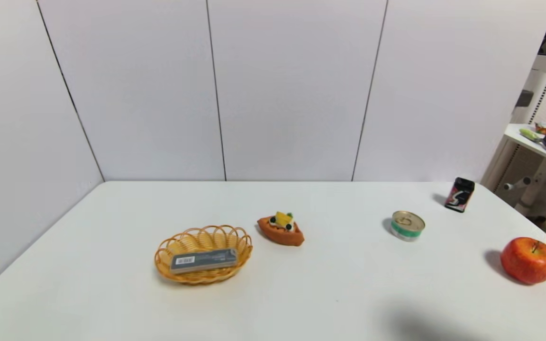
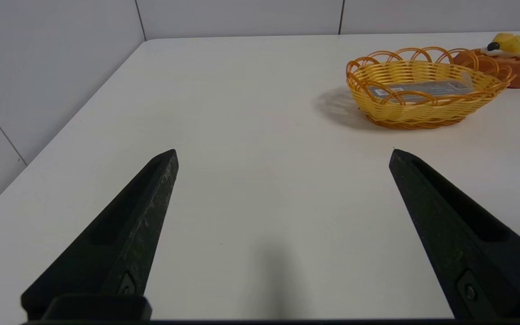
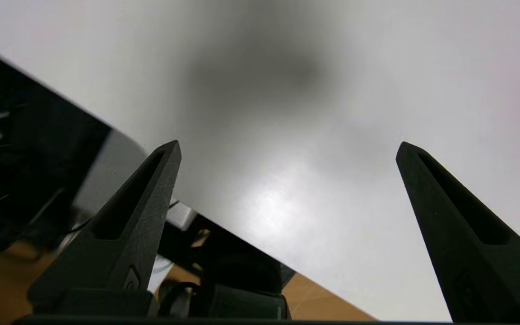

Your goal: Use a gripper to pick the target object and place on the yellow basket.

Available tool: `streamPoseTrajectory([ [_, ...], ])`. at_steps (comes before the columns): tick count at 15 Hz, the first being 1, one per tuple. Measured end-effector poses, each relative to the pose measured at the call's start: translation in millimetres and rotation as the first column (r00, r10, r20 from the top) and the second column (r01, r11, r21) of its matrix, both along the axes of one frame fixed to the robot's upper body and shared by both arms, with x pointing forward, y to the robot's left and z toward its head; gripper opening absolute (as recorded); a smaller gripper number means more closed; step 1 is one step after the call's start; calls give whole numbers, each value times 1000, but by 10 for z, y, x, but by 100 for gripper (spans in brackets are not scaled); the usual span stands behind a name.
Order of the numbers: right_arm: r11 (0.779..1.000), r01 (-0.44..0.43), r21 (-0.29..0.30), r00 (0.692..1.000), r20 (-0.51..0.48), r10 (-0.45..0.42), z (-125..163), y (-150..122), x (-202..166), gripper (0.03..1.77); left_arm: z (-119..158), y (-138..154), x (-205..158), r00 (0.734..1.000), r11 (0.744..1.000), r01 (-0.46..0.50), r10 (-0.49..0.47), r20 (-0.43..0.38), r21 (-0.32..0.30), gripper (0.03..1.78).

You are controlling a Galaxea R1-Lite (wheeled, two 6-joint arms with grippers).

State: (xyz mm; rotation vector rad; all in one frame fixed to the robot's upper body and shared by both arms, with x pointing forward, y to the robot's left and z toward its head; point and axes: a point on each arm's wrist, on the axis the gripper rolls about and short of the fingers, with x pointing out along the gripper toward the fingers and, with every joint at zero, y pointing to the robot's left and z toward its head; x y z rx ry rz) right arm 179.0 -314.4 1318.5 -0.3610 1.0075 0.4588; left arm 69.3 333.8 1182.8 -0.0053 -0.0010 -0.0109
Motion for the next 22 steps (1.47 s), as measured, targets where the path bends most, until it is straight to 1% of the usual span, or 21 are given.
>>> streamPoseTrajectory([
  [1,998,61,-17,996,72,-60,-145,-76,-166,166,0,0,0,1000,1000,0,0,0,0,169],
  [2,992,122,-19,980,162,-117,-289,-132,-307,167,0,0,0,1000,1000,0,0,0,0,169],
  [3,984,180,-7,948,266,-172,-431,-175,-439,167,0,0,0,1000,1000,0,0,0,0,169],
  [4,974,225,19,901,377,-215,-538,-200,-538,168,0,0,0,1000,1000,0,0,0,0,169],
  [5,965,257,53,841,479,-251,-635,-215,-625,168,0,0,0,1000,1000,0,0,0,0,169],
  [6,955,279,100,768,574,-284,-725,-224,-707,168,0,0,0,1000,1000,0,0,0,0,169],
  [7,947,286,145,697,647,-309,-800,-228,-776,169,0,0,0,1000,1000,0,0,0,0,169],
  [8,941,285,184,637,697,-329,-890,-230,-843,169,0,0,0,1000,1000,0,0,0,0,169],
  [9,935,278,220,590,729,-347,-983,-230,-904,169,0,0,0,1000,1000,0,0,0,0,169],
  [10,932,255,257,564,744,-359,-1097,-225,-963,169,0,0,0,1000,1000,0,0,0,0,169],
  [12,927,187,324,527,763,-373,-1260,-211,-1041,169,0,0,0,1000,1000,0,0,0,0,169],
  [13,921,172,351,516,764,-387,-1307,-208,-1060,169,0,0,0,1000,1000,0,0,0,0,169],
  [16,887,173,428,485,747,-455,-1356,-210,-1088,169,0,0,0,1000,1000,0,0,0,0,169],
  [19,872,176,457,468,740,-482,-1361,-213,-1099,169,0,0,0,1000,1000,0,0,0,0,169],
  [22,870,183,459,465,739,-488,-1364,-215,-1101,169,0,0,0,1000,1000,0,0,0,0,169],
])
